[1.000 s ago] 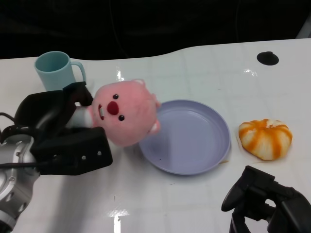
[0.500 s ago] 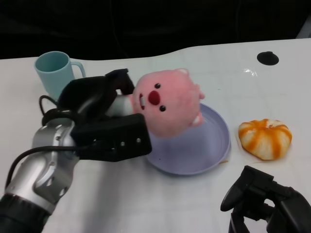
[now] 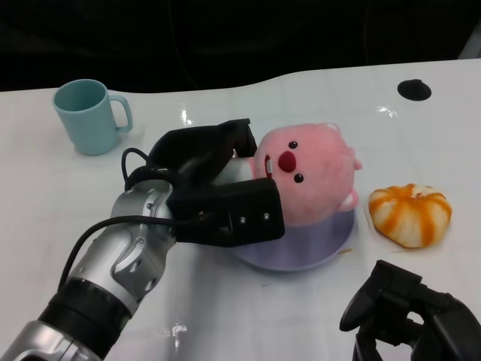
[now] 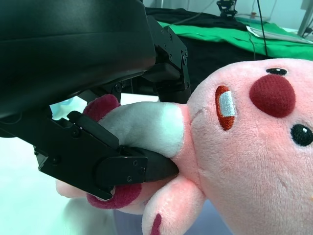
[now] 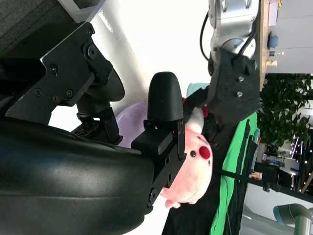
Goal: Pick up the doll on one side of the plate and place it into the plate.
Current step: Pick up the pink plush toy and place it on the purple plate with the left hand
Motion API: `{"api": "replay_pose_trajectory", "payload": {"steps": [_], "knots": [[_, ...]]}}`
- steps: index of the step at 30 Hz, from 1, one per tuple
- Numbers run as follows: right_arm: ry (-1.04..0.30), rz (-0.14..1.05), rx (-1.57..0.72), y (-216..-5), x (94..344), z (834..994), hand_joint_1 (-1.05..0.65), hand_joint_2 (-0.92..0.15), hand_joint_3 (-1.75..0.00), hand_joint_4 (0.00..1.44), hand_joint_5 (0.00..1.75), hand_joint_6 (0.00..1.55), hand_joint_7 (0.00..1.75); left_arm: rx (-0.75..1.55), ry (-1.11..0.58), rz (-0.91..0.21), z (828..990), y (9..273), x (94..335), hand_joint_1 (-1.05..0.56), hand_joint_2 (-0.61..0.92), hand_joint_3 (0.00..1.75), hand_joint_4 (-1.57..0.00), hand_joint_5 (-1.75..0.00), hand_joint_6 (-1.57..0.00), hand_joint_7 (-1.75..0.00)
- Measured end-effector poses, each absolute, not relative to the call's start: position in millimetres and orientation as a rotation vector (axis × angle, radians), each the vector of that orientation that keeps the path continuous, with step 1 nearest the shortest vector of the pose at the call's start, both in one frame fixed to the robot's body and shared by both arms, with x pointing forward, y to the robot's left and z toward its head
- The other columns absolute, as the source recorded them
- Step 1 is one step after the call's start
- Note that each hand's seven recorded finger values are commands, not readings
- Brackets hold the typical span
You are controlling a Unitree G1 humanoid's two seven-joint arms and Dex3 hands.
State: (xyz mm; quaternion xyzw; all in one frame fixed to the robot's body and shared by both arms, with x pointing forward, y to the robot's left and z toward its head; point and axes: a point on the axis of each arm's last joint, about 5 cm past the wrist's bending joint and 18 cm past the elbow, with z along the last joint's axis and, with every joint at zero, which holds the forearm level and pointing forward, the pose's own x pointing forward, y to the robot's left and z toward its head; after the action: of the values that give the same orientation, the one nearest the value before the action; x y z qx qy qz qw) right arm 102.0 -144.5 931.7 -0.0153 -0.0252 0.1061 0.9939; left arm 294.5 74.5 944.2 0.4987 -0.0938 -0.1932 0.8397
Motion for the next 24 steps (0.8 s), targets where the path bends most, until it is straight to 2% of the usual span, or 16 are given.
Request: {"api": "replay_pose_trajectory", "payload": {"steps": [2, 4, 5, 7, 8, 9, 10, 11, 12, 14, 16, 18, 24], "knots": [[-0.050, 0.212, -0.031, -144, 102, 931.6, 0.09, -0.43, -1.39, 0.72, 1.75, 0.60, 1.55, 1.054, -0.191, -0.417, 942.2, 73, 295, -0.18, 0.52, 0.95, -0.89, -1.75, -0.69, -1.74], [-0.050, 0.212, -0.031, -144, 102, 931.6, 0.08, -0.43, -1.38, 0.72, 1.75, 0.60, 1.55, 1.052, -0.185, -0.427, 941.2, 72, 297, -0.19, 0.50, 0.94, -0.84, -1.75, -0.78, -1.27], [-0.050, 0.212, -0.031, -144, 102, 931.6, 0.08, -0.43, -1.38, 0.72, 1.75, 0.60, 1.55, 1.052, -0.180, -0.430, 941.0, 72, 298, -0.21, 0.54, 0.85, -0.79, -1.73, -0.84, -0.91], [-0.049, 0.212, -0.031, -144, 102, 931.5, 0.08, -0.43, -1.39, 0.72, 1.75, 0.60, 1.55, 1.053, -0.172, -0.443, 941.4, 71, 298, -0.23, 0.67, 0.56, -0.75, -1.71, -0.91, -0.47], [-0.049, 0.212, -0.031, -144, 102, 931.5, 0.07, -0.42, -1.39, 0.72, 1.75, 0.60, 1.55, 1.053, -0.167, -0.450, 941.7, 71, 298, -0.27, 0.78, 0.36, -0.71, -1.63, -0.87, -0.24], [-0.050, 0.212, -0.031, -144, 102, 931.6, 0.08, -0.42, -1.39, 0.72, 1.75, 0.60, 1.55, 1.050, -0.158, -0.461, 942.0, 71, 298, -0.29, 0.85, 0.25, -0.69, -1.53, -0.84, -0.13], [-0.050, 0.212, -0.031, -145, 102, 931.6, 0.08, -0.42, -1.39, 0.72, 1.75, 0.60, 1.55, 1.042, -0.147, -0.476, 942.2, 71, 298, -0.34, 0.88, 0.20, -0.61, -1.21, -0.78, -0.07], [-0.050, 0.212, -0.032, -145, 102, 931.6, 0.08, -0.42, -1.39, 0.72, 1.75, 0.60, 1.55, 1.036, -0.137, -0.496, 942.8, 71, 298, -0.44, 0.91, 0.20, -0.57, -0.74, -0.66, -0.03], [-0.050, 0.212, -0.032, -145, 102, 931.6, 0.08, -0.42, -1.39, 0.72, 1.75, 0.60, 1.55, 1.032, -0.131, -0.513, 943.8, 71, 298, -0.48, 0.91, 0.22, -0.57, -0.53, -0.61, -0.02], [-0.051, 0.212, -0.032, -144, 102, 931.6, 0.08, -0.42, -1.39, 0.72, 1.75, 0.60, 1.55, 1.045, -0.133, -0.540, 947.3, 73, 298, -0.60, 0.92, 0.26, -0.49, -0.30, -0.49, 0.00], [-0.051, 0.212, -0.032, -145, 102, 931.6, 0.08, -0.42, -1.39, 0.72, 1.75, 0.60, 1.55, 1.064, -0.137, -0.558, 951.0, 77, 298, -0.66, 0.92, 0.28, -0.43, -0.23, -0.42, 0.00], [-0.052, 0.212, -0.032, -145, 102, 931.7, 0.08, -0.42, -1.40, 0.73, 1.75, 0.60, 1.55, 1.082, -0.135, -0.588, 954.4, 79, 298, -0.74, 0.92, 0.31, -0.30, -0.14, -0.32, 0.00], [-0.060, 0.212, -0.033, -145, 102, 931.9, 0.08, -0.42, -1.40, 0.72, 1.75, 0.60, 1.55, 1.154, -0.144, -0.650, 962.7, 84, 296, -0.88, 0.92, 0.38, -0.12, -0.05, -0.18, 0.00]]}}
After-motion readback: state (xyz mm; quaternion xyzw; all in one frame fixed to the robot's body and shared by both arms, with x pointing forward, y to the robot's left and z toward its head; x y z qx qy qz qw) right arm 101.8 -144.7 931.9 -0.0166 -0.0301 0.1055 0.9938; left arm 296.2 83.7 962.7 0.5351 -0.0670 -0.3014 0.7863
